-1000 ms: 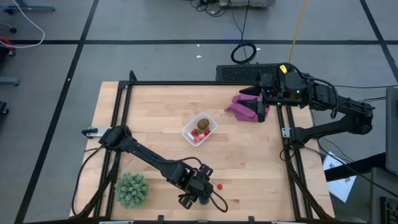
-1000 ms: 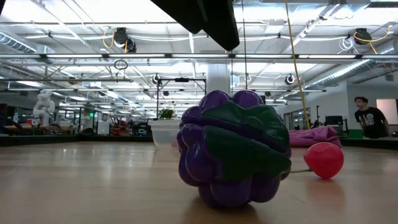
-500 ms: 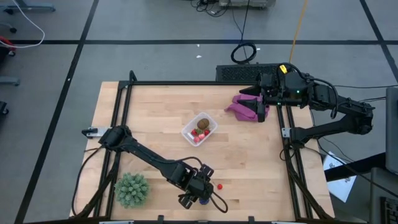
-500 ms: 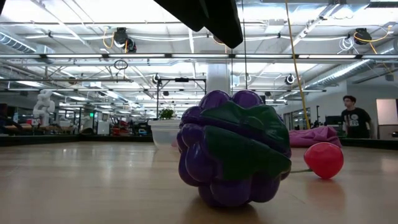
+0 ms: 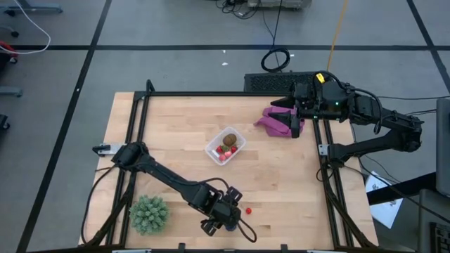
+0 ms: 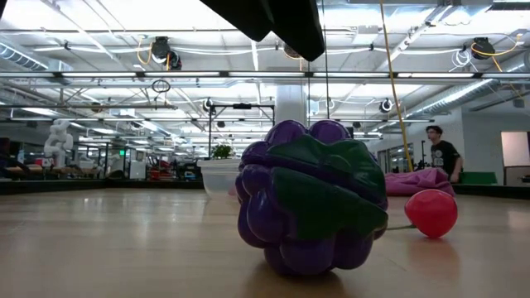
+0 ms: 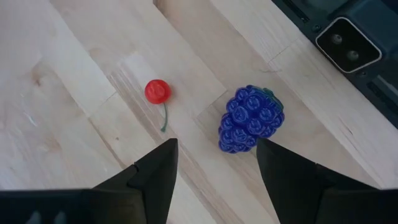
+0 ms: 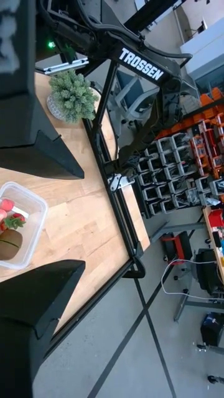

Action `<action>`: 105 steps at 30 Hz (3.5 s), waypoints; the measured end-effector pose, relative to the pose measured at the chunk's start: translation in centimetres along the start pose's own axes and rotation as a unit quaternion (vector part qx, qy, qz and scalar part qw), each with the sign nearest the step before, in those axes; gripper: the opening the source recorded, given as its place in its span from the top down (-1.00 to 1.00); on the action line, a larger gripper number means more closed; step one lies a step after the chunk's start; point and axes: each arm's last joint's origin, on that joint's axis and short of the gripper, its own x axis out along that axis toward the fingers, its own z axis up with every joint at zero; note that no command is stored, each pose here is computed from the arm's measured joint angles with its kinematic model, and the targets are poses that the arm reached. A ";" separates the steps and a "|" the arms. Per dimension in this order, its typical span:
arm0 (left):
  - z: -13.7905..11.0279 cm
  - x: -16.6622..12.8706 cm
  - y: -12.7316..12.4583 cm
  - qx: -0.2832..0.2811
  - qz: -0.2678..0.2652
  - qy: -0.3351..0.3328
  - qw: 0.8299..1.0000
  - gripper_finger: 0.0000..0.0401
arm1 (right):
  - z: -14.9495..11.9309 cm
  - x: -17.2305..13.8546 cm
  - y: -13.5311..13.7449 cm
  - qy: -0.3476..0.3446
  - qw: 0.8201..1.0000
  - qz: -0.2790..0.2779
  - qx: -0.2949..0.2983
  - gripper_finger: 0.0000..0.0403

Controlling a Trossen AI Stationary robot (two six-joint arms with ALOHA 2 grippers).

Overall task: Pick and placing Produce into tupperware
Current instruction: Put the blue raspberry into the transparent bin

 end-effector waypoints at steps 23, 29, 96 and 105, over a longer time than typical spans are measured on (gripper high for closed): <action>0.3 0.7 -1.7 0.016 -0.002 -0.024 1.000 -0.76 | 0.0 0.0 0.0 0.000 1.000 0.000 0.000 -0.07; -1.2 2.7 -2.2 0.018 -0.010 -0.017 1.000 -0.75 | 0.0 0.0 0.0 0.000 1.000 0.000 0.001 -0.07; -1.5 6.8 -2.0 0.135 -0.048 -0.051 0.988 -0.73 | 0.0 3.2 0.2 0.002 0.999 0.000 0.037 -0.07; -1.5 7.3 -2.1 0.134 -0.053 -0.054 0.988 -0.73 | 0.0 3.2 0.2 0.002 0.999 0.000 0.037 -0.07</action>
